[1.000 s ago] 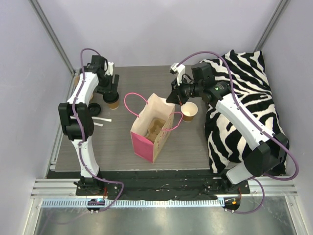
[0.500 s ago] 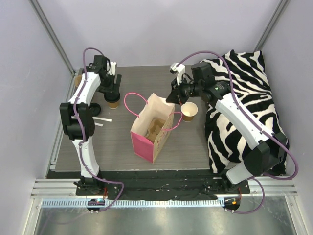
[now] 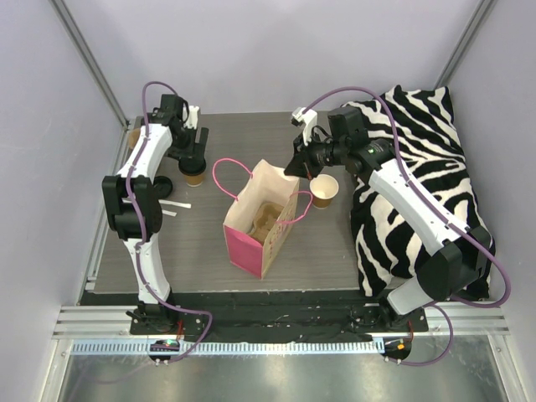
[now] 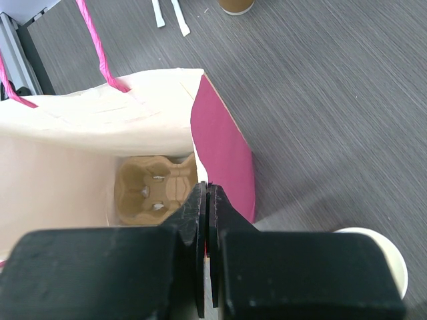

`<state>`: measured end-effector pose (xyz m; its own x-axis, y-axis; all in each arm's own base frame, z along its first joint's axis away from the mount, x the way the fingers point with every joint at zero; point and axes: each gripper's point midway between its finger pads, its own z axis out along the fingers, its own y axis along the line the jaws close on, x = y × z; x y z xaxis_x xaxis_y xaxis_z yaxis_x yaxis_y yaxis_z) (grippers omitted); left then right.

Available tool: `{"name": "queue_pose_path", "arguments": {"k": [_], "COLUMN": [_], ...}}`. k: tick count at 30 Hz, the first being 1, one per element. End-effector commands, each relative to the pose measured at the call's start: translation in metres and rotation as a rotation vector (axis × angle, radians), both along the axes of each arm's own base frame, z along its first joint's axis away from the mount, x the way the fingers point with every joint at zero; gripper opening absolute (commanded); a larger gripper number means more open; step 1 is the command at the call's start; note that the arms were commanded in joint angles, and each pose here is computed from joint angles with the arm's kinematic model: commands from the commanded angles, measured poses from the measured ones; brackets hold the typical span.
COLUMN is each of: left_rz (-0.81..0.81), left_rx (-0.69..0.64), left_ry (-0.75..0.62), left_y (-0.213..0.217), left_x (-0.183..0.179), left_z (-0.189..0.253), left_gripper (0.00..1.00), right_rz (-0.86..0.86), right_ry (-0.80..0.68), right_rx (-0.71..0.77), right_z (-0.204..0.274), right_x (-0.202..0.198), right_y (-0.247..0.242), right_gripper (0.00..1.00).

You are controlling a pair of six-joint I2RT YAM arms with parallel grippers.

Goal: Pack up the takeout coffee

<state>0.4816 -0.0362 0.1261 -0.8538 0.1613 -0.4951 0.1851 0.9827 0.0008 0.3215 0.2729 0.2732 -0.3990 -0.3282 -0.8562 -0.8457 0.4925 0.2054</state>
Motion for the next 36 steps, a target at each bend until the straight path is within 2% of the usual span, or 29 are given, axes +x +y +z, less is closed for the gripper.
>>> {"name": "queue_pose_path", "arguments": {"k": [1, 15, 31, 36], "left_rz": [0.007, 0.043, 0.073, 0.063], "left_rx": [0.037, 0.034, -0.028, -0.034], "left_ry": [-0.013, -0.073, -0.13, -0.089], "left_y": [0.009, 0.012, 0.016, 0.013], "left_x": [0.001, 0.008, 0.014, 0.008], "left_z": [0.008, 0.03, 0.053, 0.043], "left_gripper": [0.86, 0.85, 0.89, 0.87], "right_rz": [0.001, 0.004, 0.007, 0.007], "right_ry": [-0.02, -0.023, -0.022, -0.015], "right_rx": [0.018, 0.016, 0.018, 0.018], "right_z": [0.01, 0.01, 0.01, 0.009], "right_x": [0.005, 0.002, 0.002, 0.002], "right_y": [0.003, 0.001, 0.002, 0.003], "right_gripper": [0.01, 0.01, 0.01, 0.01]}}
